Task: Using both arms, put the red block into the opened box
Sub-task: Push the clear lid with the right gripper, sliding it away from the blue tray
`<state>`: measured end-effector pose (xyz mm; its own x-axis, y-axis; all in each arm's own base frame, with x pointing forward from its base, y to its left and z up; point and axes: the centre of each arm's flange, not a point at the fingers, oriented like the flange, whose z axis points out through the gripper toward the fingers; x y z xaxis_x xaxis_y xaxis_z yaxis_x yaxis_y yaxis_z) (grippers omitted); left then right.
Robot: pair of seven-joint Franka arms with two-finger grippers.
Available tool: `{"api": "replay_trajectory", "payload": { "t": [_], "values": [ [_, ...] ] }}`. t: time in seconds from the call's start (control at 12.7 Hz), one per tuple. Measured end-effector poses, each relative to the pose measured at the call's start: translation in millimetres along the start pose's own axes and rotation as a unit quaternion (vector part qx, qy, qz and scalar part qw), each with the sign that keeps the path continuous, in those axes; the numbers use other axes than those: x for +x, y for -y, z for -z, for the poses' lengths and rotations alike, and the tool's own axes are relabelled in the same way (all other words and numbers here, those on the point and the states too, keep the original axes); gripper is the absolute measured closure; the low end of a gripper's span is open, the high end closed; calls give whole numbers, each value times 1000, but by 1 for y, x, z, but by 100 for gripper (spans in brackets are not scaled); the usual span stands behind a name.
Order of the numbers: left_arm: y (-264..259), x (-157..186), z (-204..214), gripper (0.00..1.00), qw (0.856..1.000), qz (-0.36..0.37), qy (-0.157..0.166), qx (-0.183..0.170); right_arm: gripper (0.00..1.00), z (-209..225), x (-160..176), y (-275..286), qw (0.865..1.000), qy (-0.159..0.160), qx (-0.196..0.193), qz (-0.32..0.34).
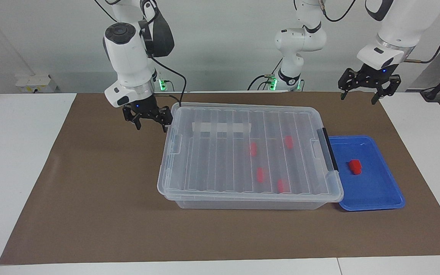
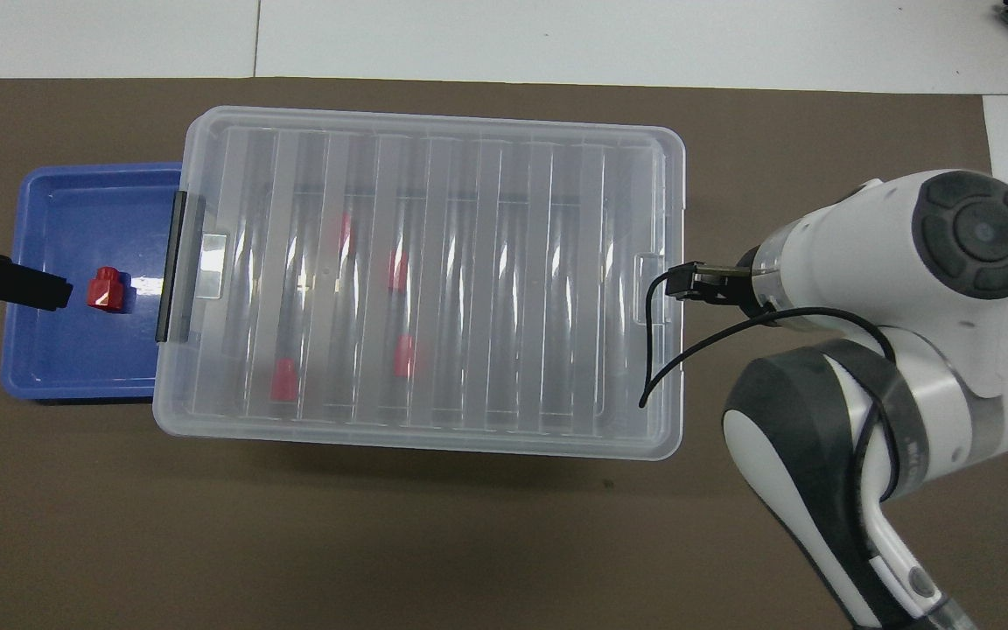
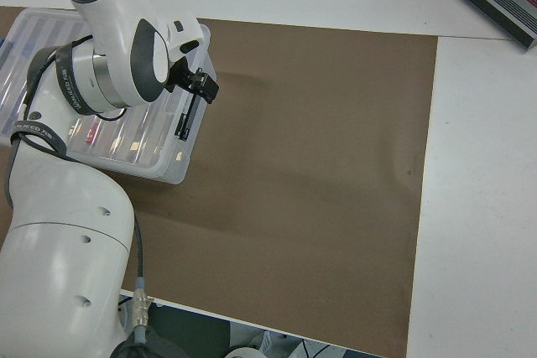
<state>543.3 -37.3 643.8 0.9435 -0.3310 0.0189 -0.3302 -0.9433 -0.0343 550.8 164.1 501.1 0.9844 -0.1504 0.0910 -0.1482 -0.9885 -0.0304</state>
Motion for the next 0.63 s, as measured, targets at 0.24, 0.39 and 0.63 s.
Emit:
{"api": "replay_trajectory", "payload": {
  "t": [0.24,0.39,0.63],
  "values": [
    [0,0,0,0,1000,0,0,0,0,-25,-5,10,1000,-3,3,10],
    [0,0,0,0,1000,0,0,0,1,-33,-5,11,1000,-1,3,11],
    [0,0,0,0,1000,0,0,0,3,-40,-7,8,1000,5,0,10]
  ]
}}
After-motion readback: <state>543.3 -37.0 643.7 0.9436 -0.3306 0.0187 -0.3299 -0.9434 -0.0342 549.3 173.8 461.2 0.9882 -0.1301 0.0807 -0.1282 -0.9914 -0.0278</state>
